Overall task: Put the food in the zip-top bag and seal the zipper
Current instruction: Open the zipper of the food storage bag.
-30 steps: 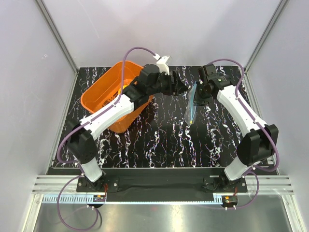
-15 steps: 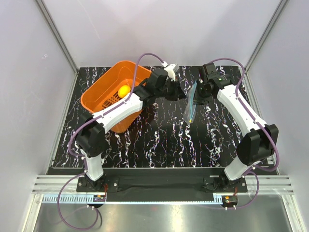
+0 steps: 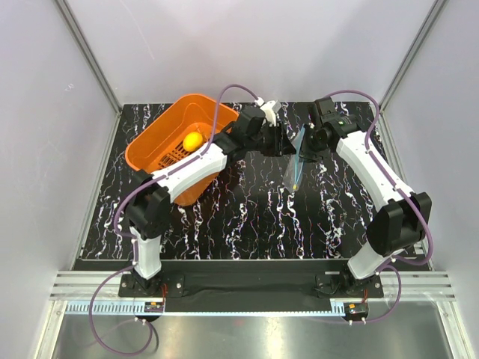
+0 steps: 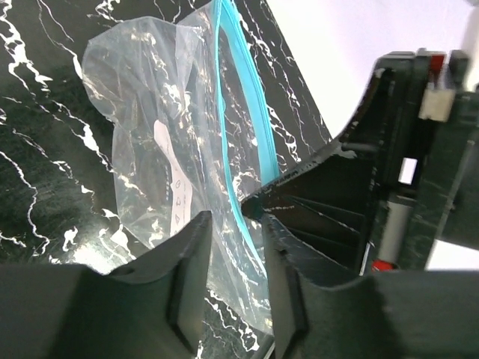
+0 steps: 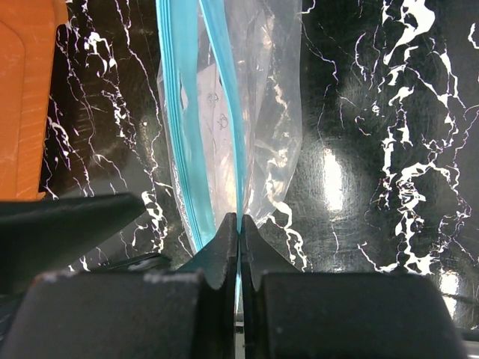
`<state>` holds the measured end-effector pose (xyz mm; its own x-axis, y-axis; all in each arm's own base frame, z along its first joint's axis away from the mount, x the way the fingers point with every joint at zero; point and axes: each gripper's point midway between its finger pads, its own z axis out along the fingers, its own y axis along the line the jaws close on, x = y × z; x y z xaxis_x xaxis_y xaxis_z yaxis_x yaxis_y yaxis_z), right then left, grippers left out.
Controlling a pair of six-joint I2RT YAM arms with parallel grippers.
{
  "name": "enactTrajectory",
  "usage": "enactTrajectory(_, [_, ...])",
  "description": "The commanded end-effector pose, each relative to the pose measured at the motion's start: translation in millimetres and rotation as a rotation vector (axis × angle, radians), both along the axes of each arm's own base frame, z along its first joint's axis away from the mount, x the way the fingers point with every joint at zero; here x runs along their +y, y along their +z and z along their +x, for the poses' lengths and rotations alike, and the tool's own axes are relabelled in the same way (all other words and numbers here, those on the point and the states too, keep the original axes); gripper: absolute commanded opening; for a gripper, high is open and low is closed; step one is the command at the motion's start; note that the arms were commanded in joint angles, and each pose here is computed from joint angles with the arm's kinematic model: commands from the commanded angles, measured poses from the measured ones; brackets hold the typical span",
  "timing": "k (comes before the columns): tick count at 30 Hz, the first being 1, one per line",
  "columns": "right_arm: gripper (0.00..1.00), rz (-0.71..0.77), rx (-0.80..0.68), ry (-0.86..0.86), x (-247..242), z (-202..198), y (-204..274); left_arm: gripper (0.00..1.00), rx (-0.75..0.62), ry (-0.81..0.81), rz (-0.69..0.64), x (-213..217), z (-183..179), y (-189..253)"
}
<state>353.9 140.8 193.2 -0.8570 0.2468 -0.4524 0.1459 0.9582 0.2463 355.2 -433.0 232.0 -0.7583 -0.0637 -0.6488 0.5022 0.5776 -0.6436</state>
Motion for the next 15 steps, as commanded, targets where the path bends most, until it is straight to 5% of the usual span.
enactTrajectory(1, [0.0, 0.041, -0.057, 0.004, 8.7, 4.3, 19.7, 0.4, -0.051, -0.03, -0.081, -15.7, 3.6, 30.1])
enactTrajectory(15, [0.0, 0.051, -0.064, 0.009, 9.5, 3.8, 23.0, 0.34, -0.009, -0.035, -0.068, -22.0, 7.7, 13.3])
